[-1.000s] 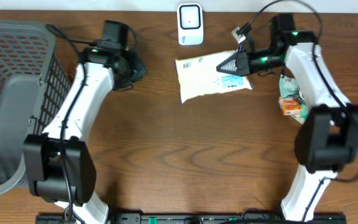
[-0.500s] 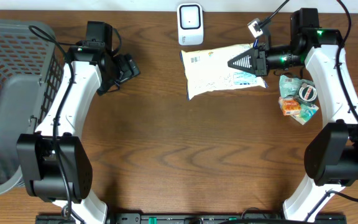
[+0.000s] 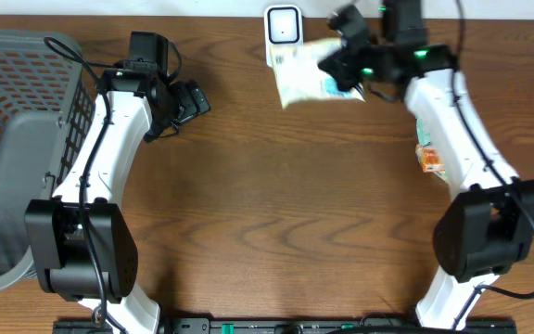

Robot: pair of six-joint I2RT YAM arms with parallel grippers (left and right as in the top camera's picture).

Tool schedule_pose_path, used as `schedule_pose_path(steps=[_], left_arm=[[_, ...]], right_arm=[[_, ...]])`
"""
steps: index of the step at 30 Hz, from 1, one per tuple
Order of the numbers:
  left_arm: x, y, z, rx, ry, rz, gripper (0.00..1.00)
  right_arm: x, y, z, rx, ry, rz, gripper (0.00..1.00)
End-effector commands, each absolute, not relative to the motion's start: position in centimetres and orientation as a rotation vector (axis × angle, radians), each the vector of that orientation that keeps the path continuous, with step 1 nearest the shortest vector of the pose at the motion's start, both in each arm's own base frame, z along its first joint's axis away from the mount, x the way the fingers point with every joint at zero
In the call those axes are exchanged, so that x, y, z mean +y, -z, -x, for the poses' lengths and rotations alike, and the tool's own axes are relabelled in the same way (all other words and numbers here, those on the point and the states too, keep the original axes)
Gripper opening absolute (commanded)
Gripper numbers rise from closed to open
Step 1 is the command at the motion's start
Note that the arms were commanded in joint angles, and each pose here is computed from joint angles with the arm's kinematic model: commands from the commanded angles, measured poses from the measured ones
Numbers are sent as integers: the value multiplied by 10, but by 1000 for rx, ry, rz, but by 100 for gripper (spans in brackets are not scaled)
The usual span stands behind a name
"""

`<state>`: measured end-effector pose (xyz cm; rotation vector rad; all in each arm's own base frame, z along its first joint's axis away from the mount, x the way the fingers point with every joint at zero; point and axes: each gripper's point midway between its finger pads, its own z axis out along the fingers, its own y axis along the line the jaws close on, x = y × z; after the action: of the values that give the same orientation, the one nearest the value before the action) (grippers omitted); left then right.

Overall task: Scan the item barcode
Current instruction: 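Lift the bag with the right gripper up to the scanner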

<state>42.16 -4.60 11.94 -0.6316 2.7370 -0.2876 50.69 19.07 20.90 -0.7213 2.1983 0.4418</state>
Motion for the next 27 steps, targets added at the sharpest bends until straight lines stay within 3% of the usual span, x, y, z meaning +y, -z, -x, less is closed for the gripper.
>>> schedule_pose_path(steps=[1, 8, 27], left_arm=[[-43, -116, -421, 2746, 269, 631, 98], [-43, -116, -421, 2746, 270, 631, 98], [-43, -116, -421, 2746, 269, 631, 98]], right_arm=[[160, -234, -537, 2145, 39, 518, 1], [186, -267, -568, 1859, 401, 670, 1], [223, -218, -598, 1530, 1014, 1218, 1]])
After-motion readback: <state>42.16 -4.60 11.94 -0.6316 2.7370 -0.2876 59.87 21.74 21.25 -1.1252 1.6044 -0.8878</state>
